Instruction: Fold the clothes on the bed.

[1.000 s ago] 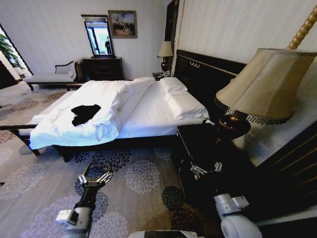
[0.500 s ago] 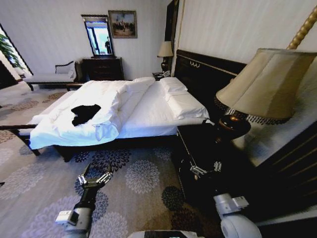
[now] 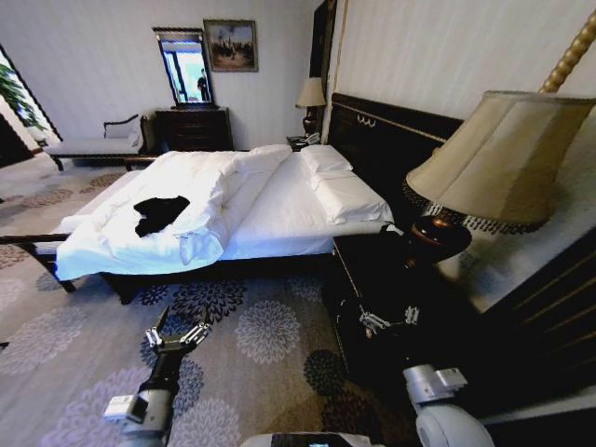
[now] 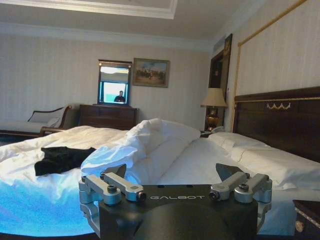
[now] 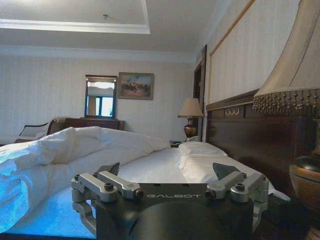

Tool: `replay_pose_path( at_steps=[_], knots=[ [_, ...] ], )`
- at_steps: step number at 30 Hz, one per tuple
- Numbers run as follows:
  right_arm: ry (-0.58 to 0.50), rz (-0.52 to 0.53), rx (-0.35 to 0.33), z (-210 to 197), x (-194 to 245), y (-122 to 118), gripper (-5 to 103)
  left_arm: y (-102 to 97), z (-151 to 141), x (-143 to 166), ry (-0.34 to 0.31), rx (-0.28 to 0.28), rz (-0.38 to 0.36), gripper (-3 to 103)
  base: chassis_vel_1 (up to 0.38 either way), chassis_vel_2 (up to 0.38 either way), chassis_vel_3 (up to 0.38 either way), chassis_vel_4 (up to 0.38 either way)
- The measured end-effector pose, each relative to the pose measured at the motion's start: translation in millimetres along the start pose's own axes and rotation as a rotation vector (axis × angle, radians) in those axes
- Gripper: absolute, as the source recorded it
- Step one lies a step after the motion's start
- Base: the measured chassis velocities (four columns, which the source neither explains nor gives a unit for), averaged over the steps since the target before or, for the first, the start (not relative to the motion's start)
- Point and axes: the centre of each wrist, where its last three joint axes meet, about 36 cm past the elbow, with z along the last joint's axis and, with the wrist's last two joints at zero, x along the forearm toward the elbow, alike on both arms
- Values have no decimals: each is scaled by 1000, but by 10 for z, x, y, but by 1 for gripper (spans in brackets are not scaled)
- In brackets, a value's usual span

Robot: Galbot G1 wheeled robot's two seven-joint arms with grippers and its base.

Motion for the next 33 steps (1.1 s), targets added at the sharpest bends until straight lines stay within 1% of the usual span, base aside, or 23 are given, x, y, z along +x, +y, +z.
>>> replay_pose_path(
  at_steps=[9,33],
  knots=[
    [-8,-15,-2,12,9,9,100,-12,-14,0,-3,2,4,100,-15,17,24,-20],
    [-19,-10,-4,23,5,22,100,-17,-17,2,-7,4,6,100,-90,78,82,-83]
  ],
)
